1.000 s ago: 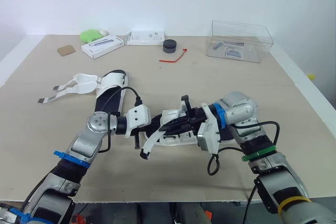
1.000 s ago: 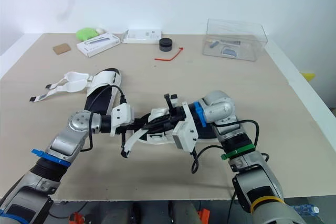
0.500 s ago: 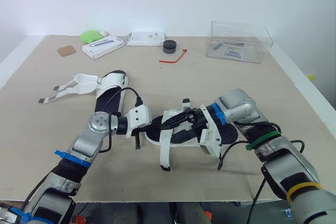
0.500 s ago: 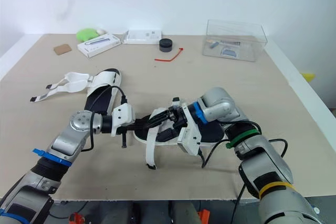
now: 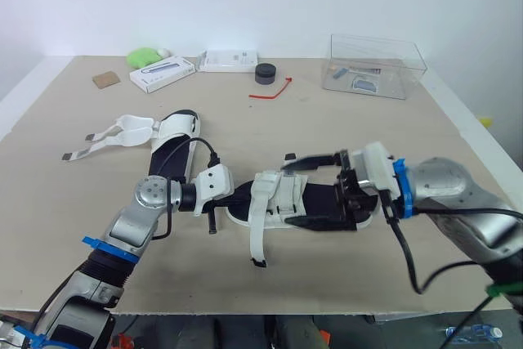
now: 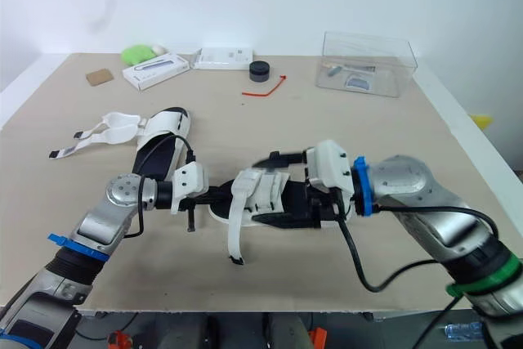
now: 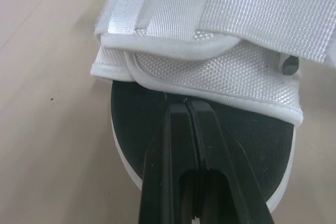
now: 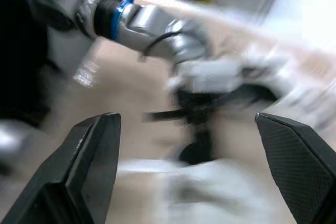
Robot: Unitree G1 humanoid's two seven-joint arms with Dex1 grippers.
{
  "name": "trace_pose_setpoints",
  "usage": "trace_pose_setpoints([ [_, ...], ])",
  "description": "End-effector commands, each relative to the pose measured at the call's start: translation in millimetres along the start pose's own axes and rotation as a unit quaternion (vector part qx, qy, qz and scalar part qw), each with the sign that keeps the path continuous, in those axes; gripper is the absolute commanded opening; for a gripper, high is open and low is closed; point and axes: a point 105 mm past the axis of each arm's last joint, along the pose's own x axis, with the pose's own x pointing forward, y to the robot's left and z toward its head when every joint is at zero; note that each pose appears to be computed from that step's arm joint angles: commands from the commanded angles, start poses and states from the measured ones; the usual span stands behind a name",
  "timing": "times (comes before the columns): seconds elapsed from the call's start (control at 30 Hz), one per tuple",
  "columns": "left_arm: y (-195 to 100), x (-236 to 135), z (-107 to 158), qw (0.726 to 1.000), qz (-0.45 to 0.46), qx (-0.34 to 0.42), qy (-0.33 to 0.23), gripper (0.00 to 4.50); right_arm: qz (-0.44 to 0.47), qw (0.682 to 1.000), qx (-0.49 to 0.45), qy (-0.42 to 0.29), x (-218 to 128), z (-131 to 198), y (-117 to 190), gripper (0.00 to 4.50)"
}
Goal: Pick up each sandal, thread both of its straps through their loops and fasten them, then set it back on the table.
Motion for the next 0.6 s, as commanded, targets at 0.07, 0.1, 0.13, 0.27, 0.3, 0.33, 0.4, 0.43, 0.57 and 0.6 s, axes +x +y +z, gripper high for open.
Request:
trace_pose_setpoints([
  [0.07,-2,2,-4,1.0,-0.012,-0.004,0.012,0.0,0.043,0.984,0.163,0.054,9,-12,33,4.39],
  [0.1,-2,2,-4,1.0,-0.012,-0.004,0.012,0.0,0.043,0.979,0.186,0.071,7,-16,36,4.39],
  [0.13,-2,2,-4,1.0,-0.013,-0.004,0.013,0.0,0.042,0.978,0.193,0.073,7,-15,35,4.39],
  [0.27,-2,2,-5,1.0,-0.016,-0.004,0.012,0.0,0.042,0.958,0.264,0.103,6,-24,37,4.39],
  [0.3,-2,3,-5,1.0,-0.016,-0.004,0.012,0.0,0.038,0.955,0.278,0.101,7,-25,35,4.39],
  [0.33,-2,4,-4,1.0,-0.017,-0.004,0.012,0.0,0.028,0.949,0.3,0.094,10,-26,30,4.39],
  [0.4,-1,5,-4,1.0,-0.016,-0.004,0.01,0.0,0.014,0.939,0.331,0.096,14,-32,23,4.39],
  [0.43,-1,5,-3,1.0,-0.016,-0.004,0.01,0.0,0.011,0.937,0.335,0.098,16,-34,21,4.39],
  [0.57,-1,5,-4,1.0,-0.014,-0.004,0.01,0.0,0.0,0.931,0.346,0.113,25,-38,14,4.39],
  [0.6,-1,5,-4,1.0,-0.014,-0.005,0.009,0.0,-0.003,0.93,0.349,0.116,27,-38,12,4.39],
])
